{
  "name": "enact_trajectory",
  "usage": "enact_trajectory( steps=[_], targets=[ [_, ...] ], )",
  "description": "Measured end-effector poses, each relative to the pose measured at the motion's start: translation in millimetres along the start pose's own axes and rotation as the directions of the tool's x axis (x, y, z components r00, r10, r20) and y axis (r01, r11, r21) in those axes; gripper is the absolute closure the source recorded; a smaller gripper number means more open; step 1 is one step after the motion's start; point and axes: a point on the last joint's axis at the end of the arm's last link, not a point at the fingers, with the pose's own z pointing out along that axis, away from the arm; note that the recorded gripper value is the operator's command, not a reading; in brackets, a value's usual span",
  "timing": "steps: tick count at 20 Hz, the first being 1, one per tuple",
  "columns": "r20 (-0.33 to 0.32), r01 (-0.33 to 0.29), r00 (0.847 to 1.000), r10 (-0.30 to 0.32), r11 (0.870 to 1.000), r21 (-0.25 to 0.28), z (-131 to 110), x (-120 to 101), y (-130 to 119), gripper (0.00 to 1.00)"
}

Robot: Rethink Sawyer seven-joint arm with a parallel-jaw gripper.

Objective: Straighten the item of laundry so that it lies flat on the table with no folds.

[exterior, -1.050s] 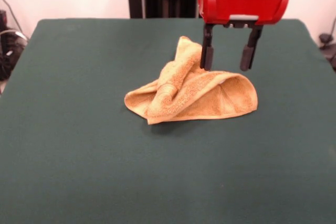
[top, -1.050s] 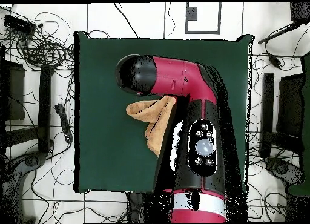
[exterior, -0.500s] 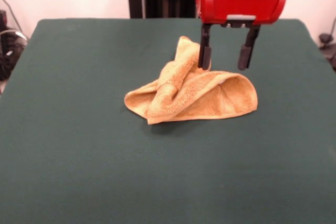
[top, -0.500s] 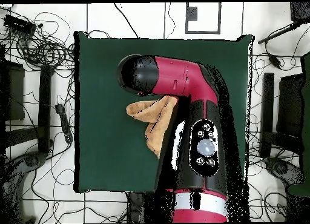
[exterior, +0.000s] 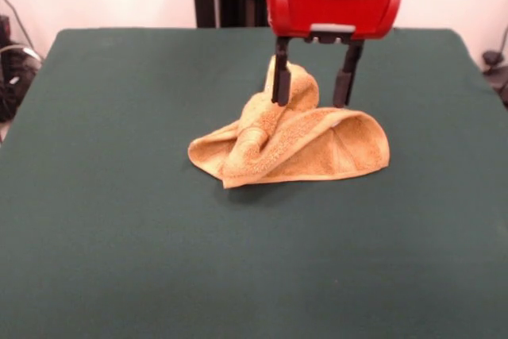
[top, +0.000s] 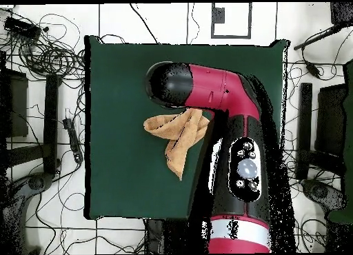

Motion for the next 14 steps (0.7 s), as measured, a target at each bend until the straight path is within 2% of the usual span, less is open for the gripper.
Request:
enact_trajectory(
  steps=[8,14],
  targets=[
    [-0.001,-0.011,1.000,0.011,1.000,0.001,0.6,-0.2,-8.2,0.00],
    [-0.004,-0.034,0.999,0.034,0.999,0.004,3.3,0.2,-26.0,0.00]
  ],
)
